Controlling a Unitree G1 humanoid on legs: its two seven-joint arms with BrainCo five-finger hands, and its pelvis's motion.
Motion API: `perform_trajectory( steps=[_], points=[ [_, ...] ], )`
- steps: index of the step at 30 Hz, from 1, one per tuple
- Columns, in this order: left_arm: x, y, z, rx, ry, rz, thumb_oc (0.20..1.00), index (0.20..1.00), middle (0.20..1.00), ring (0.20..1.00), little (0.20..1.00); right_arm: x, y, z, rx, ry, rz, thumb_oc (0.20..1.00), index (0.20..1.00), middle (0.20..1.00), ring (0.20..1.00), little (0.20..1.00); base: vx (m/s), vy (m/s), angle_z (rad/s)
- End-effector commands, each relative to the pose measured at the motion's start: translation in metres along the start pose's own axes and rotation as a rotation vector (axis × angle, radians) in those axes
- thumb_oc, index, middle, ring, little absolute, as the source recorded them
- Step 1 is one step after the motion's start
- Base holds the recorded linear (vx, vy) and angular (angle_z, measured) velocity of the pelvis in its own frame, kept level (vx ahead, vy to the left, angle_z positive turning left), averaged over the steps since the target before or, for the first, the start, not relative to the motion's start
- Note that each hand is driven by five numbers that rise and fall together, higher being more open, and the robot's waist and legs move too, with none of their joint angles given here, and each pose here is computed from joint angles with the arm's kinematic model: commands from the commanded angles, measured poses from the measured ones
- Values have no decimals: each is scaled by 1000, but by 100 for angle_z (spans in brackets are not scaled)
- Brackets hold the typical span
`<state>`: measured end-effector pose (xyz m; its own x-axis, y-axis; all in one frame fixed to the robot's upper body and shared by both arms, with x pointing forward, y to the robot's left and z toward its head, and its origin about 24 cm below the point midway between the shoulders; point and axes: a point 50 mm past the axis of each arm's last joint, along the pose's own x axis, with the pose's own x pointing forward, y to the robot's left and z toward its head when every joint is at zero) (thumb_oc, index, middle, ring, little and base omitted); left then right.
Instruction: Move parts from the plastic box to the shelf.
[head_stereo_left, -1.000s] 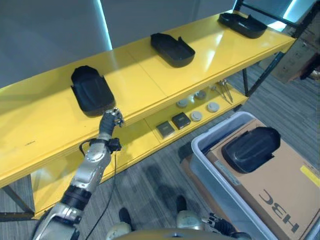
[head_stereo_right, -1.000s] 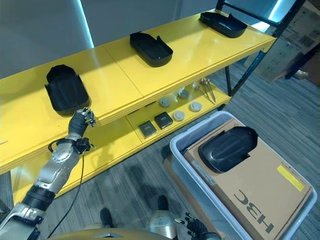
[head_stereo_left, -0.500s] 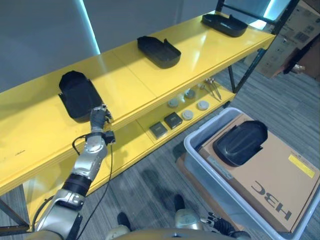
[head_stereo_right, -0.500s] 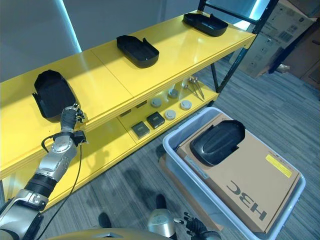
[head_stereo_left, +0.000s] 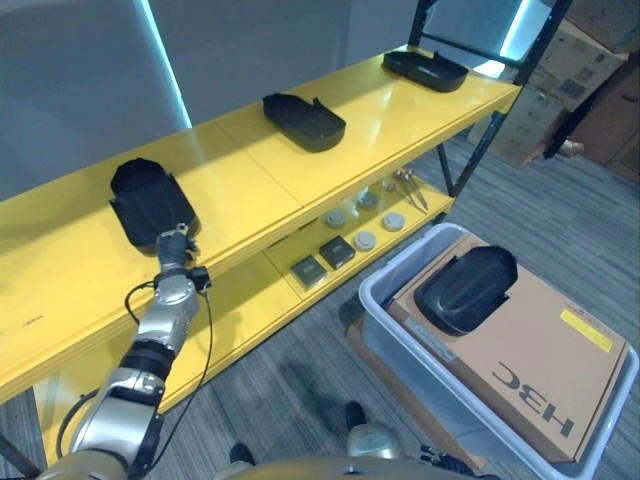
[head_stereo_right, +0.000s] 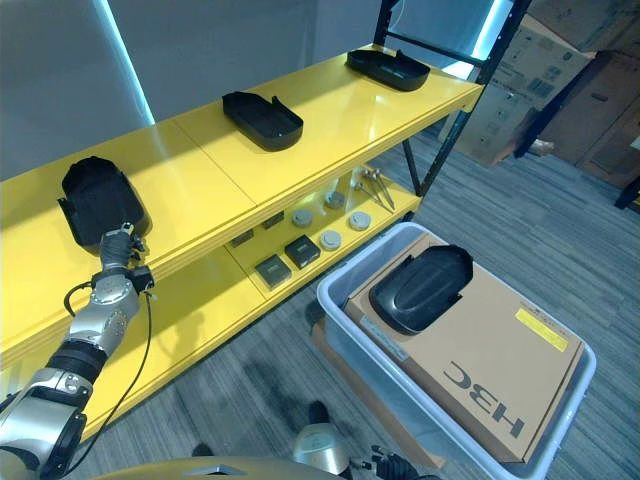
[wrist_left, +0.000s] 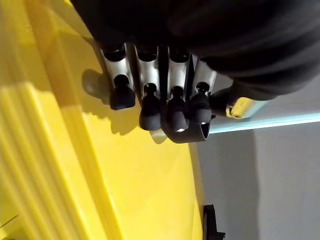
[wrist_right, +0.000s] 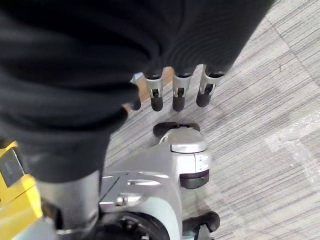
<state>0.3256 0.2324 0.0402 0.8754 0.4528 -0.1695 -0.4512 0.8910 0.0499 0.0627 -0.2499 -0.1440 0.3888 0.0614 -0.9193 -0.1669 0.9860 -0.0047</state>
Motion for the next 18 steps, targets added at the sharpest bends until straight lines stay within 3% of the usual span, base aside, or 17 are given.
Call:
perform_trajectory(
  steps=[1, 18],
  points=[
    [22, 15, 40, 6, -101, 86, 200, 200, 200, 200, 200, -1, 3, 0, -44, -12, 38, 1000, 1000, 1000, 1000, 1000, 20, 3, -7],
    [35, 31, 56, 10, -117, 132, 200, 200, 200, 200, 200, -2, 2, -5, -49, 3, 39, 1000, 1000, 1000, 1000, 1000, 12, -1, -2]
  ],
)
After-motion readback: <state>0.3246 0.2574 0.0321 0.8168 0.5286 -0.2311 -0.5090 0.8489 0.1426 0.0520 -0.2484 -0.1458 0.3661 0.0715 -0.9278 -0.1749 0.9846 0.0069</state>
